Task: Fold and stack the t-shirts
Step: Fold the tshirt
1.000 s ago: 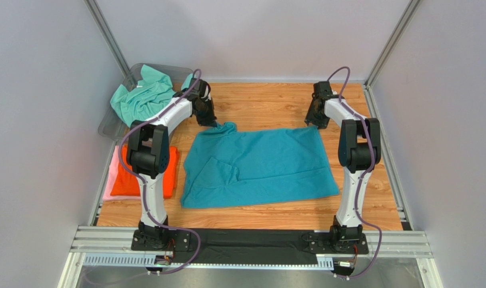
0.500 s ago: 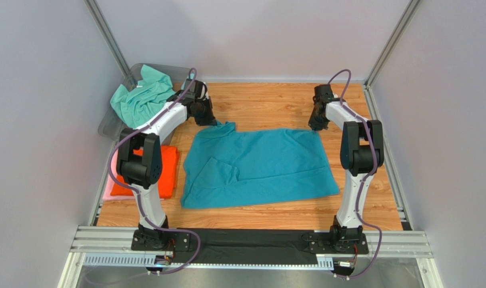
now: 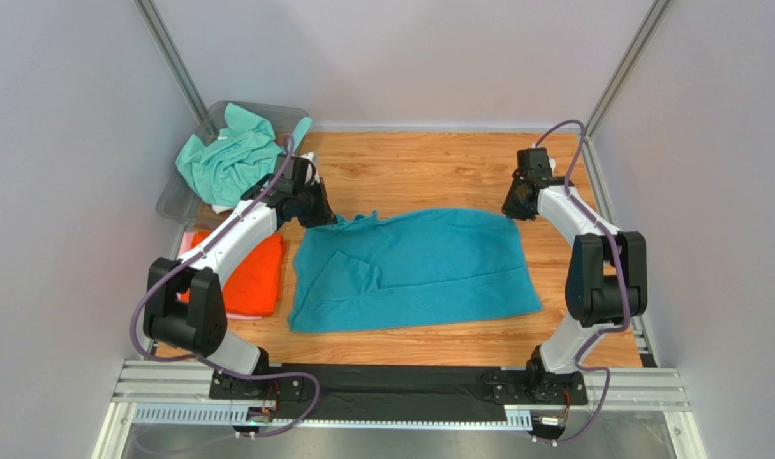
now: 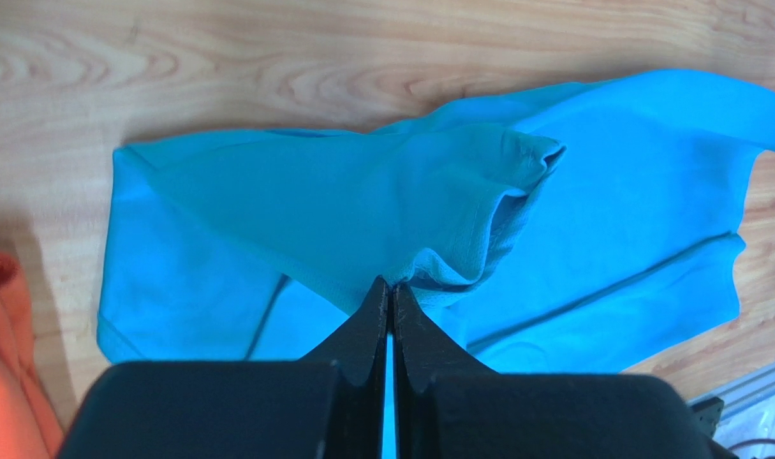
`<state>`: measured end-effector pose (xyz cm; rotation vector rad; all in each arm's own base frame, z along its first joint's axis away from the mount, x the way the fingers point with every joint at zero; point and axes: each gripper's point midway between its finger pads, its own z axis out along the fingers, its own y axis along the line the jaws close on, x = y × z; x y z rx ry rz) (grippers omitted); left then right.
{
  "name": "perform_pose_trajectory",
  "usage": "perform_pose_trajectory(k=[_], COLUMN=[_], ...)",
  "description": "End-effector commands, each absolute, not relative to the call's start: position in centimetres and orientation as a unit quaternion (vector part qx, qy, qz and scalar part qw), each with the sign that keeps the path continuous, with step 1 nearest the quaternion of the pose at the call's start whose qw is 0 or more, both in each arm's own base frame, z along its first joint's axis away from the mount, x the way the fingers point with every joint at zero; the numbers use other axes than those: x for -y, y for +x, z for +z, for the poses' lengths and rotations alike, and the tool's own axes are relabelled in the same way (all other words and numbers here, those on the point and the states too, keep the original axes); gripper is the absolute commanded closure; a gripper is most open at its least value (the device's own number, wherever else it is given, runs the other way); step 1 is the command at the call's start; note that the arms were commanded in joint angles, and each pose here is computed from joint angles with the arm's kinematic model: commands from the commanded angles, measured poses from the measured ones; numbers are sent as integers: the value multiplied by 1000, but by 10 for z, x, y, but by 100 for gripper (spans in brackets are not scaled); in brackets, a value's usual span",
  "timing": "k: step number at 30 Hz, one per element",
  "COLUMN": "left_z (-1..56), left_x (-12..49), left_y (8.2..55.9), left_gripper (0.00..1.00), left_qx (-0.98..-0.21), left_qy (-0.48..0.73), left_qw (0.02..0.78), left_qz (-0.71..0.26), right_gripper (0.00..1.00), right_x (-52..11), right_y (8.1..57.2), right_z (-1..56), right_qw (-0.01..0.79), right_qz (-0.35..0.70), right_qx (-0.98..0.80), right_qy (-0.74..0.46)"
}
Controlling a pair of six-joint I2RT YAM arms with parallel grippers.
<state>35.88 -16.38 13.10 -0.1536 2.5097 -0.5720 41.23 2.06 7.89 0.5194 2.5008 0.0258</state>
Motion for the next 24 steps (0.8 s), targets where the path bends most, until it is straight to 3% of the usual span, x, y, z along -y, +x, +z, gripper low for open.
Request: perform_pose_trajectory(k=[1, 24], left_z=[152, 140], left_x=[163, 144], left_y=[348, 240], left_gripper=[100, 100], left_qx=[-920, -909], left_qy=[-65, -89], left_qw=[312, 309], left_qz=[-227, -266], right_gripper=[100, 100], right_x=[-21, -21], right_y=[404, 352], right_z=[96, 115], right_qw=[320, 332], right_qz=[20, 29], right_qx=[-927, -925], right_qy=[195, 183])
